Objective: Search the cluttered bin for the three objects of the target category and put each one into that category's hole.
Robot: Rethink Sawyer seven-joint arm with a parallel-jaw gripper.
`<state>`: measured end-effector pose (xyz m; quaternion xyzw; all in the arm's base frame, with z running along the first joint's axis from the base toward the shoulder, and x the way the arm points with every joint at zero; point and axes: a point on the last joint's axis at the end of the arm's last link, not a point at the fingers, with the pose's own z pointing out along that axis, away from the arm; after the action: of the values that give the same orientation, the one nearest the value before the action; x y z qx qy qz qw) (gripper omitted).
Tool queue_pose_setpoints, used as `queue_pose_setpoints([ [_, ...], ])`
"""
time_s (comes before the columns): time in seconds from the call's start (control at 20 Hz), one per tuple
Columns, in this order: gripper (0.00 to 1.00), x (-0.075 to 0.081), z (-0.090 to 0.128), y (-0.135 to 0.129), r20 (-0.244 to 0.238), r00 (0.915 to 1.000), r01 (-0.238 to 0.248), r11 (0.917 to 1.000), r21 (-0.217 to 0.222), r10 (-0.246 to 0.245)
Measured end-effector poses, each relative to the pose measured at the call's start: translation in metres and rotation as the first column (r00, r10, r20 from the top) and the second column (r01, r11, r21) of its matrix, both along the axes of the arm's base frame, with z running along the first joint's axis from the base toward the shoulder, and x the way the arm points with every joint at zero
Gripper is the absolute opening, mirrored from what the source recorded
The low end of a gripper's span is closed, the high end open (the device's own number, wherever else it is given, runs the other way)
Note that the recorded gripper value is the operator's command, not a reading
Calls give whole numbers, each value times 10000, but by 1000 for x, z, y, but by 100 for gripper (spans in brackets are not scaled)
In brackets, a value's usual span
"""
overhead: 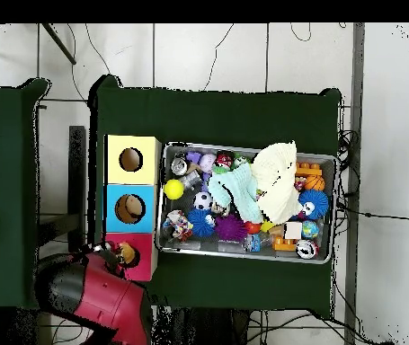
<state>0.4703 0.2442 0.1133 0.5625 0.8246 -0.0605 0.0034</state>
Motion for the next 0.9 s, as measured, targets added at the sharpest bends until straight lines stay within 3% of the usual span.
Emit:
queue_pose_setpoints([
  [0.35, 0, 0, -7, -7, 50, 9998, 207, 9997, 114, -208],
  [0.4, 100, 1, -8, -8, 46, 9996, 267, 9995, 172, -268],
  [0.9, 100, -4, -11, -17, 16, 9992, 409, 9991, 55, -409],
])
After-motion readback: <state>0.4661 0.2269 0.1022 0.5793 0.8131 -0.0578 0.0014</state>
